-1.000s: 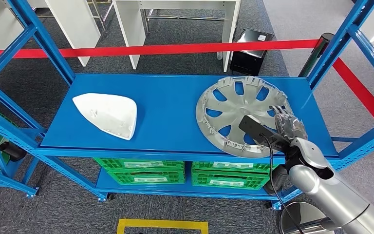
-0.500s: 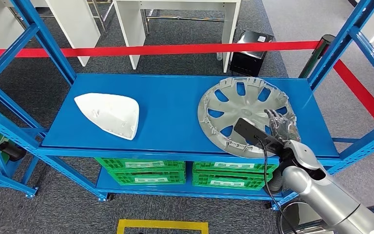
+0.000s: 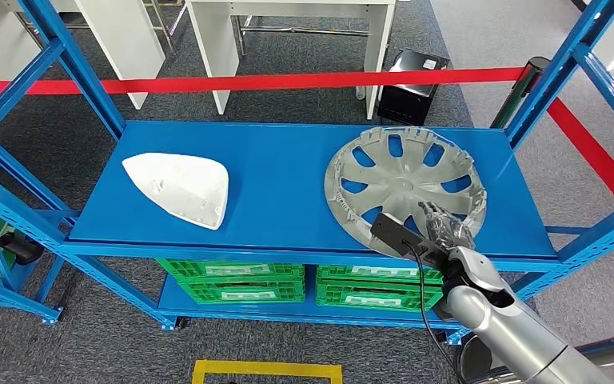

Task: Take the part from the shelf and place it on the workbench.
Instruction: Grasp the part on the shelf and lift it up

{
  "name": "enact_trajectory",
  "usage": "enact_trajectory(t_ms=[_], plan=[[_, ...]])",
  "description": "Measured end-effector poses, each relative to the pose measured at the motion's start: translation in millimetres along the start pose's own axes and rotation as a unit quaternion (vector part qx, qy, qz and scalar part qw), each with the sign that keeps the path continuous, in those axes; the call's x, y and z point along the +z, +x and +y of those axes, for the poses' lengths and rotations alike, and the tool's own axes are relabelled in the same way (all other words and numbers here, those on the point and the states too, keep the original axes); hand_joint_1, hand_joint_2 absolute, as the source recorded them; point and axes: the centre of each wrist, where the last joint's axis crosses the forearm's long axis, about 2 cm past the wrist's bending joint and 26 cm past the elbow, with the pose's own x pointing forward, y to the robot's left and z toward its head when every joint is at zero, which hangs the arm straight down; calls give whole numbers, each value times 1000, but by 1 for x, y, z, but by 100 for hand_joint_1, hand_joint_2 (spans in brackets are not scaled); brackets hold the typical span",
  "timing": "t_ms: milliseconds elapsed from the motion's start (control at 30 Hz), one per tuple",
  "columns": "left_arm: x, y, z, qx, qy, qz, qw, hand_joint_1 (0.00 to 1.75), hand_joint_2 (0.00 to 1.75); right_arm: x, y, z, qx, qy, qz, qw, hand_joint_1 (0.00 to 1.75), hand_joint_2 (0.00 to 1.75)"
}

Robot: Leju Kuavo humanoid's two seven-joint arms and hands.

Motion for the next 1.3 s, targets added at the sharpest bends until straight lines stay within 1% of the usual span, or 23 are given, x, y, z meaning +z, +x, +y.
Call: enact_trajectory(t_ms=[200, 500, 633, 867, 1300], plan=[[0, 0, 0, -3, -1, 1, 1000, 0, 0, -2, 1, 10, 5, 13, 2, 1000, 0, 0], [0, 1, -1, -4, 1, 2, 1000, 0, 0, -5, 5, 18, 28, -1, 20, 999, 0, 0], [0, 1, -2, -4, 2, 3, 1000, 0, 0, -7, 5, 18, 28, 13, 27, 999, 0, 175], [0, 1, -2, -5, 2, 4, 1000, 0, 0, -13, 6, 10, 13, 55, 35, 998, 0, 175], [0, 1, -2, -5, 2, 4, 1000, 0, 0, -15, 5, 9, 11, 64, 39, 997, 0, 175]])
